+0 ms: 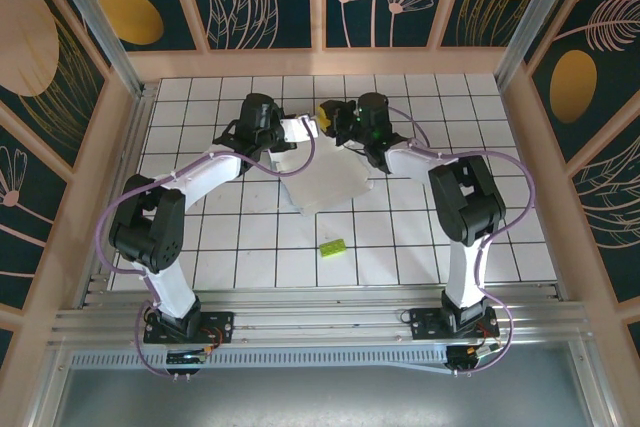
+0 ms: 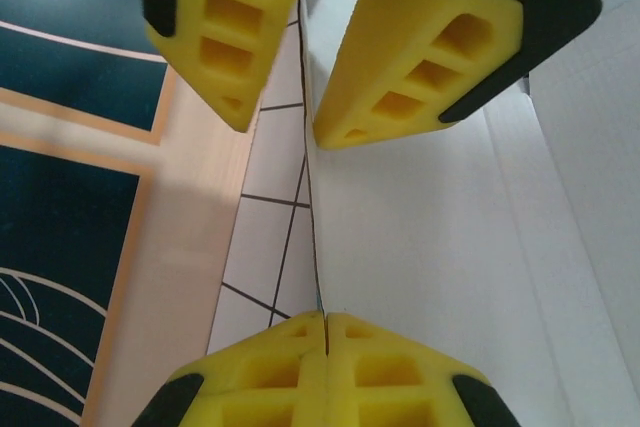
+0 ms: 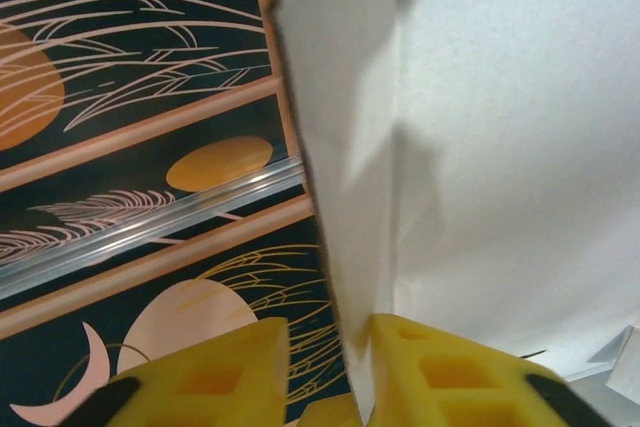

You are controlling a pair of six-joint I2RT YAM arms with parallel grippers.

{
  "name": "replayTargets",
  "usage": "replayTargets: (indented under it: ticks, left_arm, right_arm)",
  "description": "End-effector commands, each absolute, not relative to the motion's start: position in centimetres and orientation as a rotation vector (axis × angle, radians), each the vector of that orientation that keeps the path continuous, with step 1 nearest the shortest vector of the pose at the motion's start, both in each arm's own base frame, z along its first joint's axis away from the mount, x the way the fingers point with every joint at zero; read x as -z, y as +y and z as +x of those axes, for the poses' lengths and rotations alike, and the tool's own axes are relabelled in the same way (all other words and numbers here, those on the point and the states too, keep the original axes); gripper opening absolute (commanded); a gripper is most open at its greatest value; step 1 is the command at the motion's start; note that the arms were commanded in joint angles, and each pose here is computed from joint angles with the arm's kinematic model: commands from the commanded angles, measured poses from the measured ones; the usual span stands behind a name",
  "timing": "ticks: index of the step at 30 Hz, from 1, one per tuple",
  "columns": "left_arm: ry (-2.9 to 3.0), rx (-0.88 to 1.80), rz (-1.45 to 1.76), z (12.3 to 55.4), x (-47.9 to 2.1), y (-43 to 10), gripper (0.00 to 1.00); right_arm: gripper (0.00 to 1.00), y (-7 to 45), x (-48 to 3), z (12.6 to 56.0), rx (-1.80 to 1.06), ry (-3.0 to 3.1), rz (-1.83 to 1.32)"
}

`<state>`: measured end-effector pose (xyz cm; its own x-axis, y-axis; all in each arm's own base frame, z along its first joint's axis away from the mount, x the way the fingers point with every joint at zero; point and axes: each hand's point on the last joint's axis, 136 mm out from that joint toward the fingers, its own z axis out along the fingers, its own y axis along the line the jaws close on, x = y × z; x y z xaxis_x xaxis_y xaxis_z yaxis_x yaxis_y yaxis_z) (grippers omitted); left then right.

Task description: Fold the paper box

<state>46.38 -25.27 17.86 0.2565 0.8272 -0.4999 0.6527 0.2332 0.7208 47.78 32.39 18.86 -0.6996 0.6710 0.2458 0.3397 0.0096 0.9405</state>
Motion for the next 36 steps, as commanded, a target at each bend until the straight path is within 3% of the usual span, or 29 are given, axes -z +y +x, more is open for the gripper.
replayTargets:
  ticks: [1, 10, 15, 17, 20, 22, 25, 27, 30, 36]
  left_arm:
    - [1.404, -0.206, 1.512, 45.9, -17.8, -26.0, 0.02]
    - [1.383, -0.223, 1.512, 45.9, -17.9, -26.3, 0.03]
    - [1.383, -0.229, 1.503, 45.9, -18.0, -26.3, 0.06]
    - [1.387, -0.221, 1.478, 45.9, -18.4, -26.3, 0.12]
    - [1.428, -0.163, 1.351, 46.0, -20.5, -26.2, 0.41]
    - [1.48, -0.06, 1.137, 46.0, -23.7, -25.9, 0.55]
    - [1.638, 0.175, 0.627, 46.2, -28.7, -23.7, 0.65]
    - [1.748, 0.304, 0.233, 46.4, -30.3, -21.1, 0.65]
    - [1.908, 0.474, -0.254, 45.2, -28.4, -18.3, 0.58]
    - [1.989, 0.812, -0.56, 42.5, -24.7, -19.0, 0.55]
  right_arm:
    - [0.23, 33.1, -20.3, 48.6, -1.804, 1.94, 1.049]
    - [0.26, 33.3, -18.4, 48.6, -1.784, 1.981, 1.063]
    - [0.08, 33.2, -17.9, 48.6, -1.786, 1.984, 1.078]
    - [0.05, 33.0, -18.0, 48.5, -1.778, 1.978, 1.082]
    - [0.04, 32.5, -18.0, 48.7, -1.763, 1.957, 1.09]
    - [0.03, 32.3, -18.0, 49.0, -1.767, 1.936, 1.083]
    - [0.02, 31.8, -17.3, 49.4, -1.753, 1.921, 1.066]
    - [0.02, 31.9, -16.8, 49.5, -1.745, 1.924, 1.039]
    - [0.03, 31.9, -16.2, 49.7, -1.733, 1.924, 1.007]
    - [0.05, 31.6, -15.8, 49.7, -1.679, 1.913, 0.896]
